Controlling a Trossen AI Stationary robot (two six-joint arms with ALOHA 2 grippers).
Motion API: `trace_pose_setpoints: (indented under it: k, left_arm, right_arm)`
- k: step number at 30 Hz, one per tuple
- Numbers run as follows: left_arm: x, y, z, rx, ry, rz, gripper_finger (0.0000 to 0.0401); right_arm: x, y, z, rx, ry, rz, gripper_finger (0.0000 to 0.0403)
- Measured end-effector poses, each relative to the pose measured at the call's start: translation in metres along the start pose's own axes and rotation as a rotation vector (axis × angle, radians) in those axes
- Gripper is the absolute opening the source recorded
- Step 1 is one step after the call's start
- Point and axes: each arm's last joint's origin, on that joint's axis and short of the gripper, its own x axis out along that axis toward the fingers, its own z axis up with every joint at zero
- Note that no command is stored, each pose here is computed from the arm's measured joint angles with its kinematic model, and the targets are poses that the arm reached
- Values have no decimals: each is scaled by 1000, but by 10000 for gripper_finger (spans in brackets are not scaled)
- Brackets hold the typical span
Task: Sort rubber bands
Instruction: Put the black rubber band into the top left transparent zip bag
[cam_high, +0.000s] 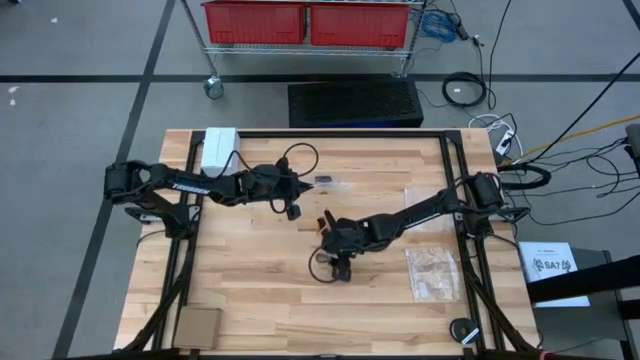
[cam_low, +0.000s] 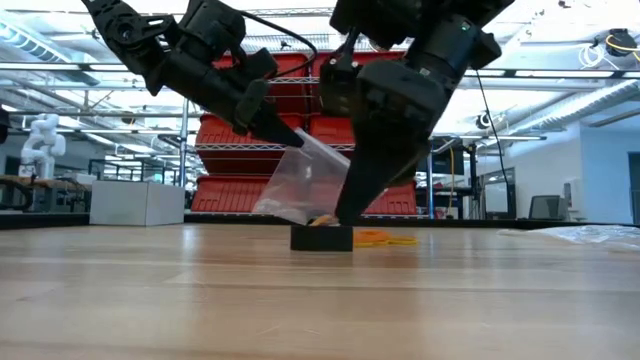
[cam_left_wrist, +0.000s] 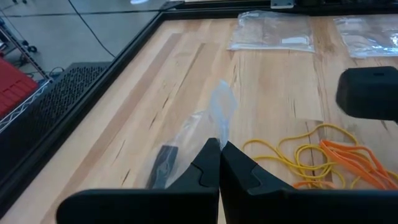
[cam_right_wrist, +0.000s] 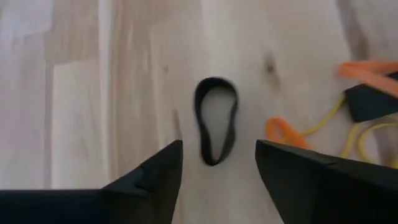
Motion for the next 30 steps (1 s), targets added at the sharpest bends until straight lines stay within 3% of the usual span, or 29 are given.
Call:
trace_pose_setpoints:
  k: [7,17,23,26,30]
  left_arm:
    - [0,0,0,0,1,0,0]
    - [0,0,-1,0,11,-1,0]
    - [0,0,-1,0,12,-1,0]
    - [0,0,-1,0,12,0,0]
    - [0,0,-1,0,9,0,0]
  right_arm:
    - [0,1,-1,-14,-11,-37,188]
    - [27,-3,-11,-36,46,-62,68]
    - [11,-1,-8,-70,21,-79,7]
    - [-9,2,2,-78,-42,-87,5]
    - [-33,2,8,-110,-108,-190,2]
